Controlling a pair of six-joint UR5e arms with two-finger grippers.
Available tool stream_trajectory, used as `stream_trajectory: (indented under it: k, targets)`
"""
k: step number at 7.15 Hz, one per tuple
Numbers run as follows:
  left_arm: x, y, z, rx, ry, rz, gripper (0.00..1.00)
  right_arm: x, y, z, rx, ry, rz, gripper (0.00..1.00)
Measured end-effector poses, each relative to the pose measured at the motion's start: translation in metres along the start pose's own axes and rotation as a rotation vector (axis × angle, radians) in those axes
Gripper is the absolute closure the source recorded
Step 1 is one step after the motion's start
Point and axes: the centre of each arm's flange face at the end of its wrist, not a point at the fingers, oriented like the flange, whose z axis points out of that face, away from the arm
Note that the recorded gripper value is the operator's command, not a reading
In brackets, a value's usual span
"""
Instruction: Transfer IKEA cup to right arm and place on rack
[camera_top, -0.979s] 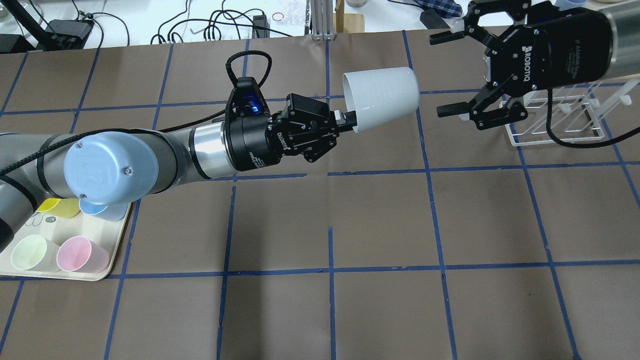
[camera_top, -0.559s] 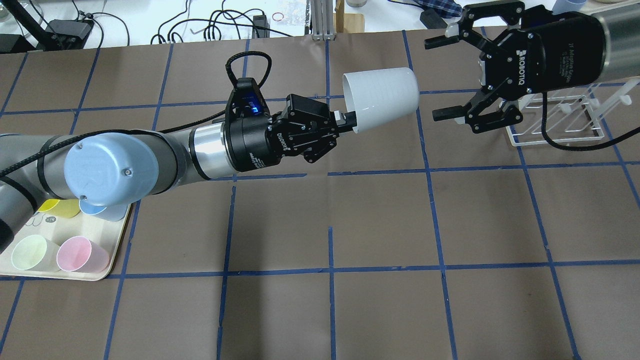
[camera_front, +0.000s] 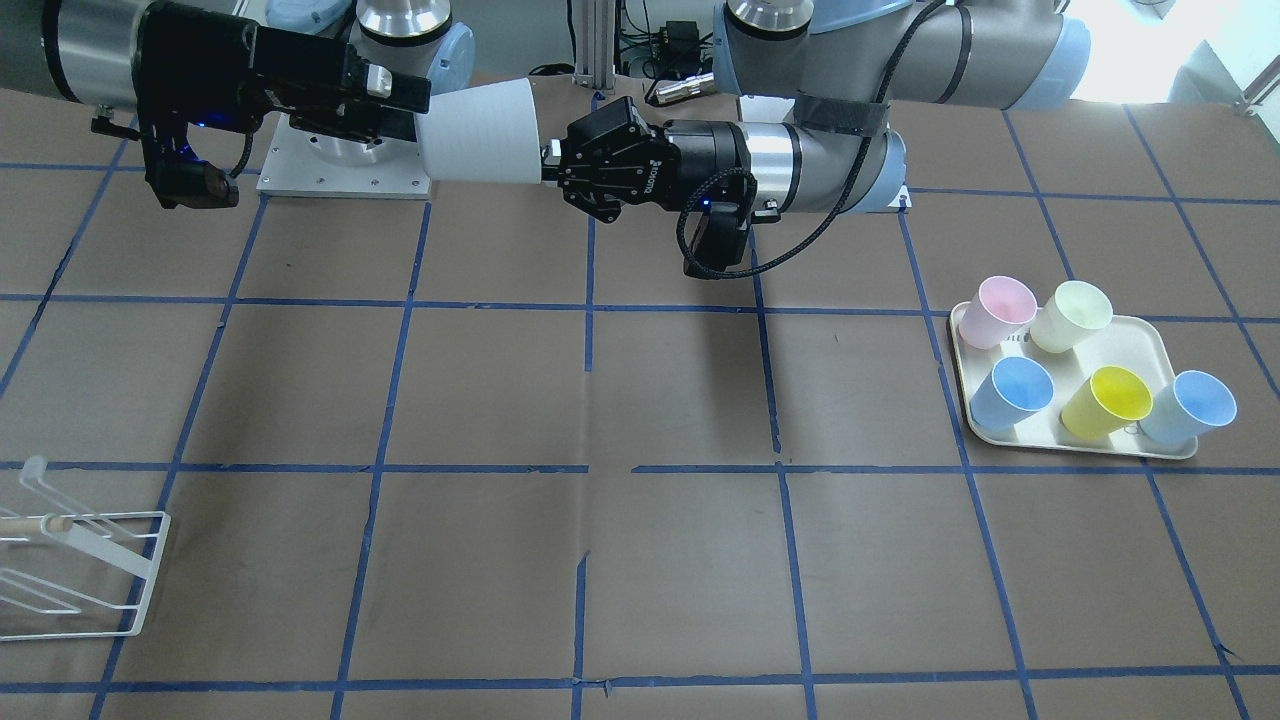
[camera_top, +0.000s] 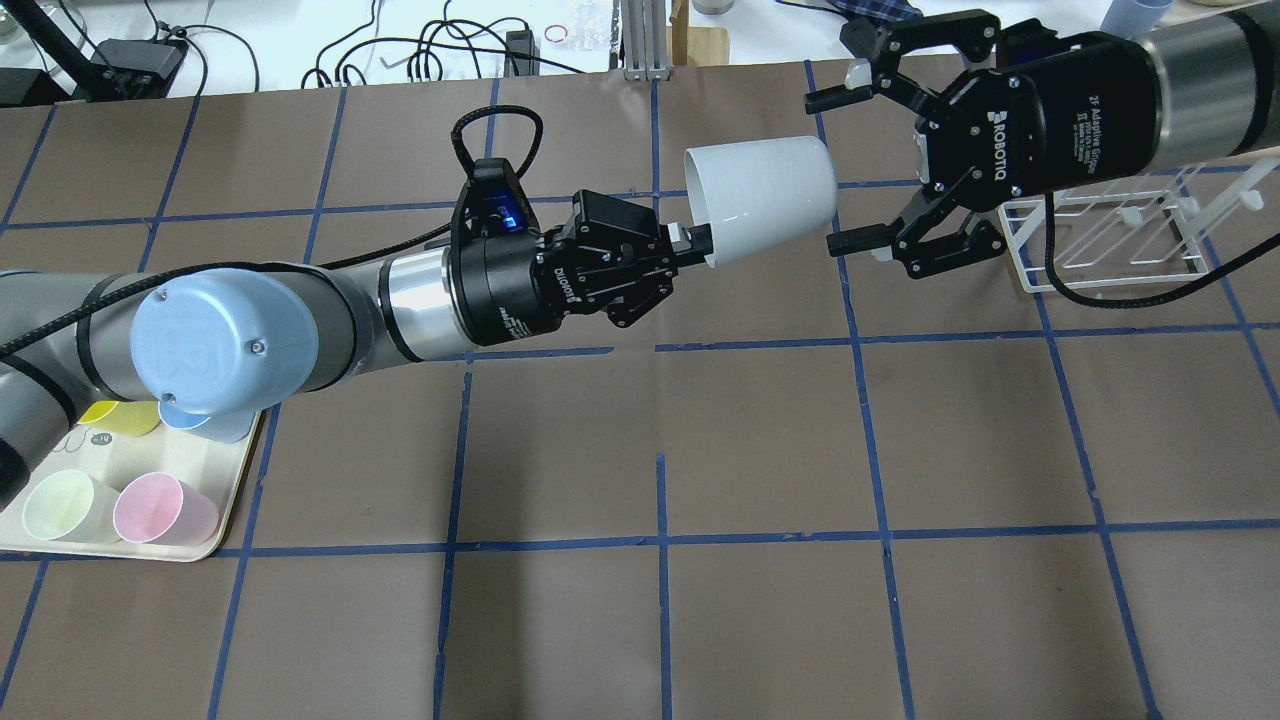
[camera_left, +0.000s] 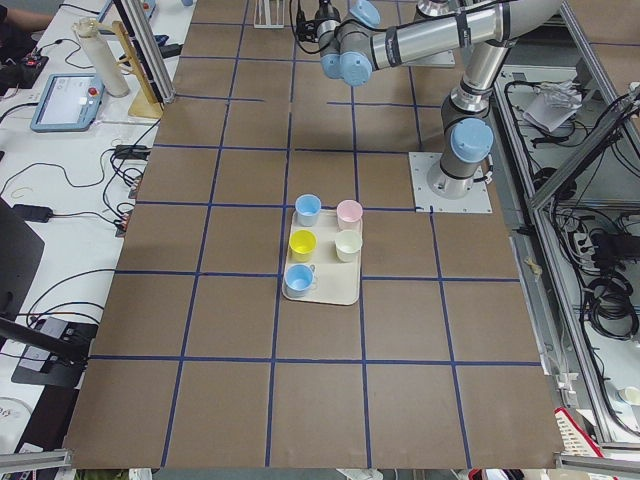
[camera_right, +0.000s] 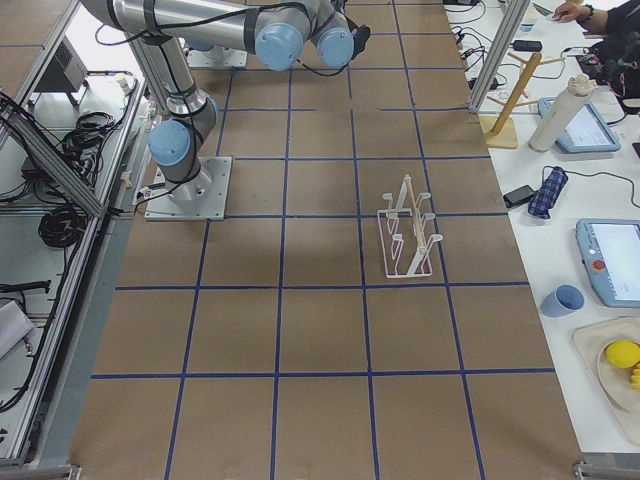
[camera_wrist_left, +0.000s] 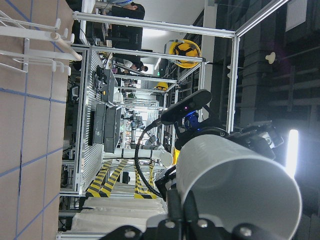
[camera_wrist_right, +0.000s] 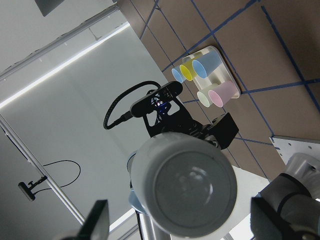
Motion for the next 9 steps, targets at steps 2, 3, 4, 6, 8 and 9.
stream_trajectory:
  k: [2,3,4,6,8,9]
  targets:
    - [-0.001,0.000,0.000,0.000,0.000,-0.001,1.00,0.007,-0.003,0.003,-0.009,-0.003,0.022,0.00]
    - [-0.001,0.000,0.000,0.000,0.001,-0.001,1.00,0.010,-0.004,0.004,-0.013,-0.006,0.035,0.00]
    - [0.000,0.000,0.000,0.001,0.002,0.000,1.00,0.011,-0.004,0.005,-0.014,-0.008,0.039,0.00]
    - [0.001,0.000,0.001,0.002,0.003,0.002,1.00,0.013,-0.008,0.005,-0.019,-0.009,0.056,0.12]
    - [0.001,0.000,0.001,0.003,0.004,0.002,1.00,0.014,-0.010,0.005,-0.020,-0.011,0.061,0.25]
    - [0.001,0.000,0.001,0.003,0.004,0.002,1.00,0.013,-0.010,0.005,-0.016,-0.020,0.061,0.24]
